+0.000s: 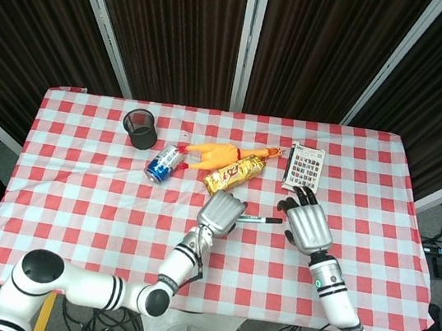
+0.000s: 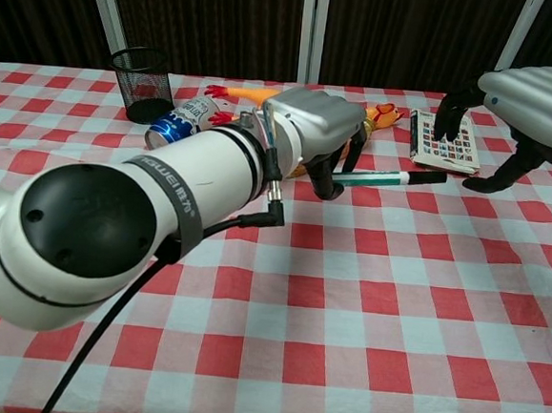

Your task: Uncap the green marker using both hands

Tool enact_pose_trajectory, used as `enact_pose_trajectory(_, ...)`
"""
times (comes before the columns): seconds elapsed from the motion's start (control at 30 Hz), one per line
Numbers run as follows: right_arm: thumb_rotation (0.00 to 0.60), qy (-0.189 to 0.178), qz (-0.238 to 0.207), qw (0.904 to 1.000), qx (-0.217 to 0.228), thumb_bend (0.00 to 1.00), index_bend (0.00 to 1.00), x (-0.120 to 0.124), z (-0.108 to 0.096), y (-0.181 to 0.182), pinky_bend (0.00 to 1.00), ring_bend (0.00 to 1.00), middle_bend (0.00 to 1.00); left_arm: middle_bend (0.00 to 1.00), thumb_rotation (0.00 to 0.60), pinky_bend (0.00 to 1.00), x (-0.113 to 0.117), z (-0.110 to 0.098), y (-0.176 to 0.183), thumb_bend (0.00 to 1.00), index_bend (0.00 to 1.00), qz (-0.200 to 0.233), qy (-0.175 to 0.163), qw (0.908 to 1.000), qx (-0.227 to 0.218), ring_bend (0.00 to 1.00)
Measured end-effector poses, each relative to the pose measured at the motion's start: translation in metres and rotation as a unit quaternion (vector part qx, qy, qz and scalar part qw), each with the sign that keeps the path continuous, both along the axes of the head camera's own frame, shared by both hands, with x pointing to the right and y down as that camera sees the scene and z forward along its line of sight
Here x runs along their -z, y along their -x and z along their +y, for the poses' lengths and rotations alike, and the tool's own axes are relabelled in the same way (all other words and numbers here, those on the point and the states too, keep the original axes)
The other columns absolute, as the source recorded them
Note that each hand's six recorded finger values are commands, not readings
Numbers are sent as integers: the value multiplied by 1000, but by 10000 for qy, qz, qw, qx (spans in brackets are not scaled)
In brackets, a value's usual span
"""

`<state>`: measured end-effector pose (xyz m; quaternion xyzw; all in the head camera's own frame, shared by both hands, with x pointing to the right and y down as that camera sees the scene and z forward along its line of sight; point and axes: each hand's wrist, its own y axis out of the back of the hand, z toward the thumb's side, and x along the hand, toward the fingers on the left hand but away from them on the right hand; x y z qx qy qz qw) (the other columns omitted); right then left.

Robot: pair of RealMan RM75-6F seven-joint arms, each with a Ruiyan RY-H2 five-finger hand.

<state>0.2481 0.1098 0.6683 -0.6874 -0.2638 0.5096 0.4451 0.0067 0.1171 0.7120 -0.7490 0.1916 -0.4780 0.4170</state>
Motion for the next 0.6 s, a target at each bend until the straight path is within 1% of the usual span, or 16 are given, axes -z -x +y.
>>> enact_pose_trajectory(0.2, 600, 91, 78, 9999, 71, 96, 410, -11, -2, 11, 139, 121, 390, 558, 600, 536, 6, 2, 0, 475, 541, 51, -9, 10000, -18, 507)
enact_pose_trajectory(0.37, 600, 112, 69, 9998, 125, 99, 440, -15, 1, 17, 140, 144, 415, 559, 600, 536, 6, 2, 1, 474, 542, 30, 30, 10000, -25, 507)
enact_pose_trajectory(0.6, 600, 107, 57, 9997, 197, 100, 457, -18, 3, 24, 140, 146, 428, 559, 600, 536, 7, 2, 0, 475, 542, 38, 41, 10000, -17, 507)
